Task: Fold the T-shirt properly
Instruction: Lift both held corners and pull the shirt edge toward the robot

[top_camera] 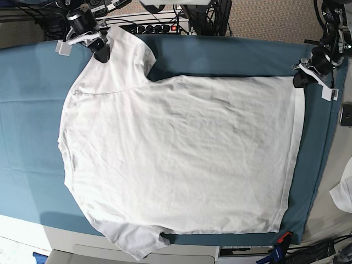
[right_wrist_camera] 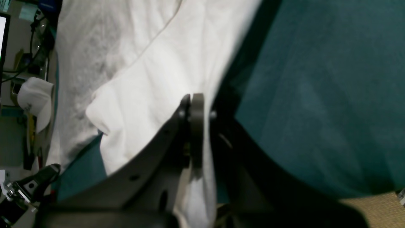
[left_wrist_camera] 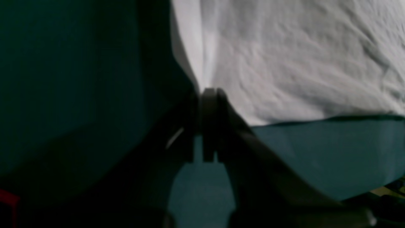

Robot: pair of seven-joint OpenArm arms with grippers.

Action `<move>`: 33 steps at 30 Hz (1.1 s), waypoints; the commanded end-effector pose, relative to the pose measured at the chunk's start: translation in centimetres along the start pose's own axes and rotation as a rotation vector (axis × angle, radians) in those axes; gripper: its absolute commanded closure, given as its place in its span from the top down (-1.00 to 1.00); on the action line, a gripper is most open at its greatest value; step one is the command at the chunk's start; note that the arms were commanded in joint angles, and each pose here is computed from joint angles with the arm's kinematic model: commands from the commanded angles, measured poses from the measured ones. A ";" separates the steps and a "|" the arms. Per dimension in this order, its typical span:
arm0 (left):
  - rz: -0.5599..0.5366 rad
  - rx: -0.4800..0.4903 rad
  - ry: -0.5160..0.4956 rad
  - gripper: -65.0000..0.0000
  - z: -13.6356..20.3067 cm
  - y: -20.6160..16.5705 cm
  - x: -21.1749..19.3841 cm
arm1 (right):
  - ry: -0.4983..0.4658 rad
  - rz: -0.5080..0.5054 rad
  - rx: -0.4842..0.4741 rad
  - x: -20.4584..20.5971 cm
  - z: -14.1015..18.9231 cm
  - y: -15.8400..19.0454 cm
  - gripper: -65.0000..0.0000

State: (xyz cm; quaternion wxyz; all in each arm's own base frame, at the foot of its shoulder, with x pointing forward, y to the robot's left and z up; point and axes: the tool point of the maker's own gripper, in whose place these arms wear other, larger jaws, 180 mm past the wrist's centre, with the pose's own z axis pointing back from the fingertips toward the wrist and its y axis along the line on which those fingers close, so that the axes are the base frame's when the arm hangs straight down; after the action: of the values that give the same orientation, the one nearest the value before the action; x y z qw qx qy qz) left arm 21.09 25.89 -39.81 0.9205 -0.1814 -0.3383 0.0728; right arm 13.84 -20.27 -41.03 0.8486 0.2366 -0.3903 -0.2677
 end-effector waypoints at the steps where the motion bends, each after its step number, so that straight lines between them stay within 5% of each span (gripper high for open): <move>1: -0.023 0.003 0.004 -1.00 0.4 0.2 0.4 | 0.114 0.028 -0.079 -2.4 0.7 -1.7 -1.00; 19: -0.077 0.032 0.050 -1.00 4.5 -0.6 -2.0 | 0.129 0.191 -0.154 -0.1 6.6 -3.5 -1.00; 33: -0.078 0.020 0.137 -1.00 6.7 -2.4 -5.9 | 0.212 0.179 -0.211 -1.8 11.0 -4.6 -1.00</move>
State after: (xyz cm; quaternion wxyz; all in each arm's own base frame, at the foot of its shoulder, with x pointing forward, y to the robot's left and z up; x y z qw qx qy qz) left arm 11.86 23.93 -38.41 0.9484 -0.1646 -0.2689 0.0349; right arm 3.39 -24.16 -38.86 0.9231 0.1446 -0.2898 -0.2073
